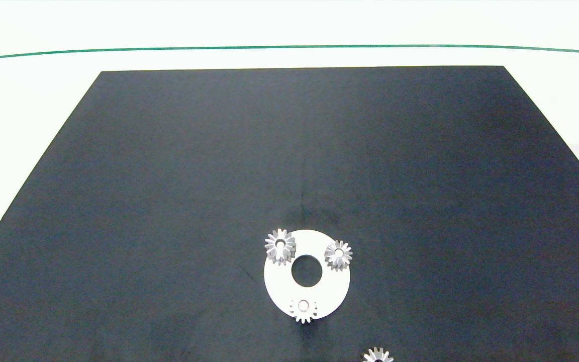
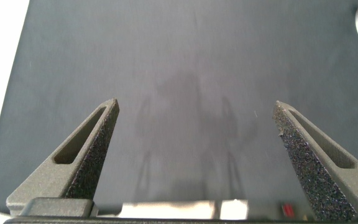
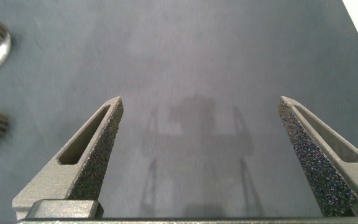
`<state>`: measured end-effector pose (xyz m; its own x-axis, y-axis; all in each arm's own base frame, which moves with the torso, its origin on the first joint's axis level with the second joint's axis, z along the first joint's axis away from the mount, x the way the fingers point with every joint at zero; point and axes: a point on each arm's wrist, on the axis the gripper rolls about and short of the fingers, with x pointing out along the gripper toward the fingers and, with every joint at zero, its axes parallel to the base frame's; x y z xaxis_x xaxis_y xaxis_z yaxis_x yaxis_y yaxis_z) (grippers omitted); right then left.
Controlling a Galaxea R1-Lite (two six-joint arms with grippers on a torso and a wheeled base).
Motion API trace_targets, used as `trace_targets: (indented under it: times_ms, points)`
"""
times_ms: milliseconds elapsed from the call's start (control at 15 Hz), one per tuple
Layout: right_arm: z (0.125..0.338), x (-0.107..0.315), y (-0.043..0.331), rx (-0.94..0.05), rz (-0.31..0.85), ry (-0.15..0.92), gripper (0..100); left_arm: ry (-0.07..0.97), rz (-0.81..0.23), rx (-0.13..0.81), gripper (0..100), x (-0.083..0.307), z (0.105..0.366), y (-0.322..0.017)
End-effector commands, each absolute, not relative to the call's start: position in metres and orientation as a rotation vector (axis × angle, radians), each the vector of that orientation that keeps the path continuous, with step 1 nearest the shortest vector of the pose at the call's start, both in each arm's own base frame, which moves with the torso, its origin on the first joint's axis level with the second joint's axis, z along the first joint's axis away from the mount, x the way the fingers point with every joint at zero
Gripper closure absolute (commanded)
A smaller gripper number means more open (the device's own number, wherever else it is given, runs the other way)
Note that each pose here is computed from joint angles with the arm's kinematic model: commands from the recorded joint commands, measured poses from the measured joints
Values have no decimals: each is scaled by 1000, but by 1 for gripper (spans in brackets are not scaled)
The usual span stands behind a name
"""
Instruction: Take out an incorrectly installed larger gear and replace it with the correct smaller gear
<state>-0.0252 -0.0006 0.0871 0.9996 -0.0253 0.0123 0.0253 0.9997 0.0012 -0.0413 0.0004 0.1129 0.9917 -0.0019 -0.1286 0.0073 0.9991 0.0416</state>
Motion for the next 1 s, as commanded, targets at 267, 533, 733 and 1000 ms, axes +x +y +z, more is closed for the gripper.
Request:
trace_targets:
  times_ms: [267, 533, 733, 1000]
  points:
    - [170, 5, 0, -4, -12, 87, 0, 274, -14, 93, 0, 6, 217, 0]
    - [249, 51, 3, -82, 50, 92, 0, 354, -208, 300, 0, 76, 266, -13]
    - [304, 47, 7, -94, 151, 175, 0, 467, -399, 306, 0, 135, 272, -51]
    - [309, 38, 9, -55, 240, 224, 0, 567, -496, 367, 0, 186, 264, -136]
